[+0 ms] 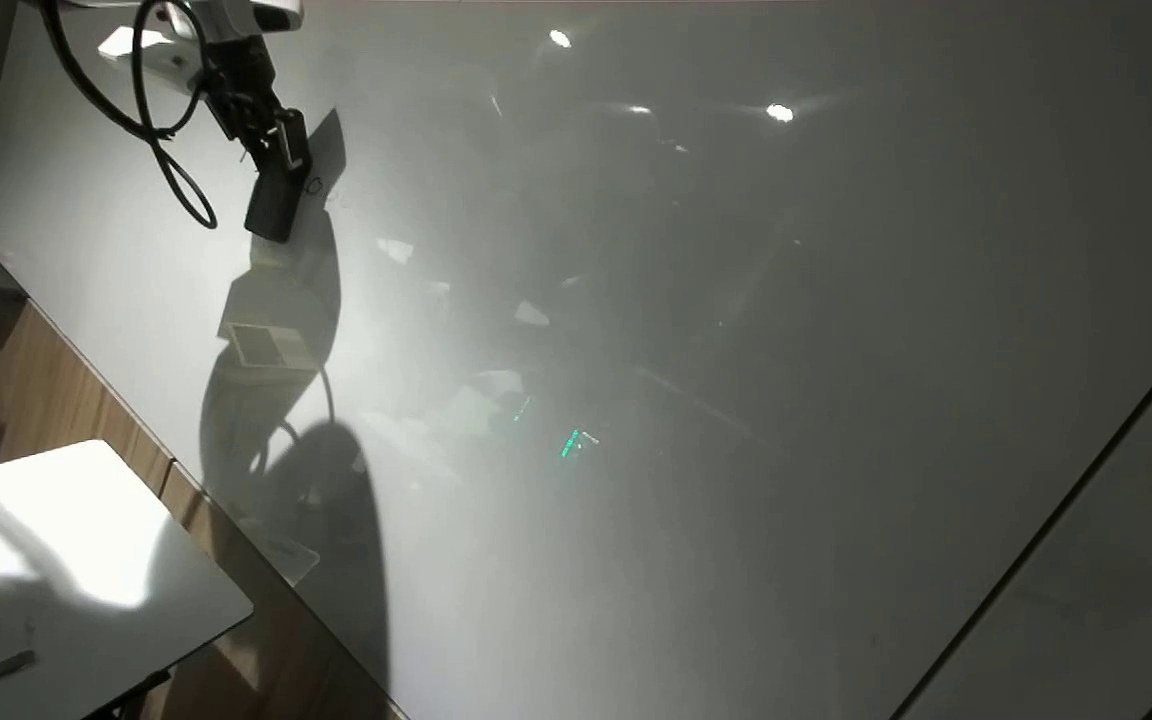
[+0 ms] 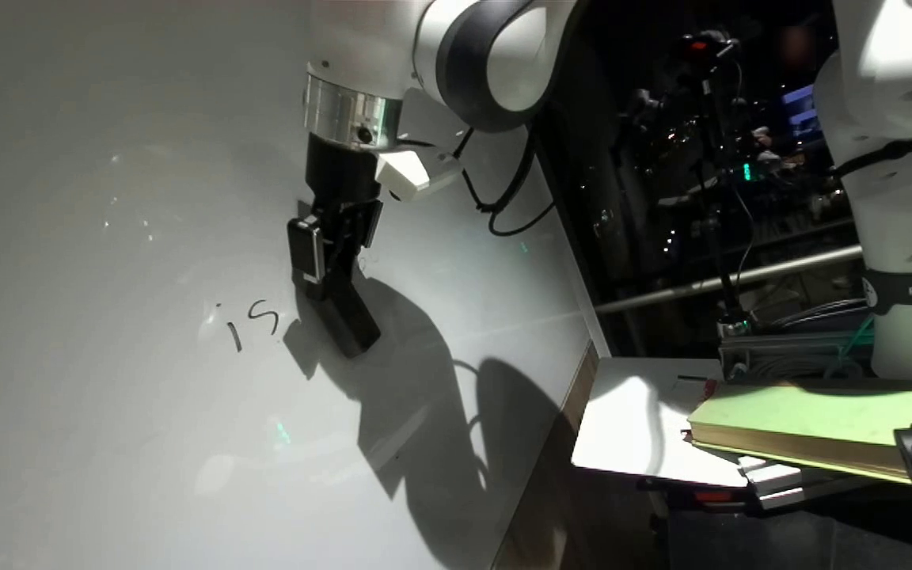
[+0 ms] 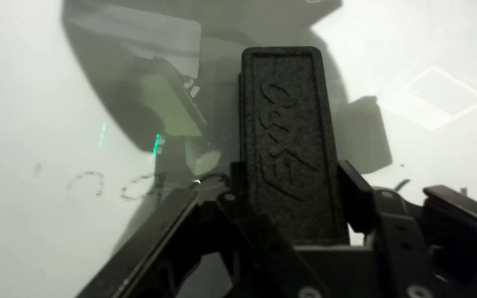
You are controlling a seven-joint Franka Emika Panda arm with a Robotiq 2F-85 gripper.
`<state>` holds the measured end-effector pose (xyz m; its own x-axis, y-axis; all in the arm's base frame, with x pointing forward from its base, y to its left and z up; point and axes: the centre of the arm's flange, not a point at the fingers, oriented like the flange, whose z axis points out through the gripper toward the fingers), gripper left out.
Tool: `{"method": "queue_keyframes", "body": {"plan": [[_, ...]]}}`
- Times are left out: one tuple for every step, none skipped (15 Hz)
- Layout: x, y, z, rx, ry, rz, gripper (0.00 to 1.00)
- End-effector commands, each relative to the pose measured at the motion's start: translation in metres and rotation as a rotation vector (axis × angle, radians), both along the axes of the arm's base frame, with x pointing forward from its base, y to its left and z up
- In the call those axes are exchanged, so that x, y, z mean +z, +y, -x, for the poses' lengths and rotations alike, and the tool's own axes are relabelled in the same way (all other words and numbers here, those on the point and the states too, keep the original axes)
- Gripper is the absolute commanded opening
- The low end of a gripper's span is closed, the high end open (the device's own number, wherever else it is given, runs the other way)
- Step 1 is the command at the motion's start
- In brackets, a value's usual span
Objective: Erase the words on the whiteboard
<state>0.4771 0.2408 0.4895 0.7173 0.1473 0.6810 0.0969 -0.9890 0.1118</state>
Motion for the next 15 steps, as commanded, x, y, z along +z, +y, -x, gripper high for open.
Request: {"method": "queue_keyframes", "body": {"plan": [[-0.016, -0.053, -0.02, -0.046, 0.004, 0.035, 0.3], [-0.021, -0.066, -0.024, -0.062, 0.012, 0.041, 0.3], [-0.024, -0.079, -0.026, -0.078, 0.019, 0.046, 0.3], [-0.025, -0.092, -0.029, -0.093, 0.028, 0.049, 0.3], [-0.028, -0.103, -0.03, -0.107, 0.035, 0.052, 0.3], [-0.029, -0.114, -0.032, -0.121, 0.041, 0.055, 0.3], [-0.031, -0.124, -0.034, -0.134, 0.046, 0.058, 0.3], [-0.031, -0.133, -0.036, -0.146, 0.053, 0.059, 0.3], [-0.031, -0.141, -0.037, -0.154, 0.06, 0.061, 0.3], [-0.032, -0.146, -0.037, -0.16, 0.065, 0.062, 0.3], [-0.031, -0.145, -0.036, -0.161, 0.07, 0.059, 0.3], [-0.029, -0.14, -0.033, -0.16, 0.075, 0.052, 0.3], [-0.026, -0.126, -0.025, -0.151, 0.075, 0.042, 0.3], [-0.022, -0.111, -0.019, -0.141, 0.074, 0.034, 0.3], [-0.018, -0.099, -0.014, -0.133, 0.075, 0.023, 0.3]]}}
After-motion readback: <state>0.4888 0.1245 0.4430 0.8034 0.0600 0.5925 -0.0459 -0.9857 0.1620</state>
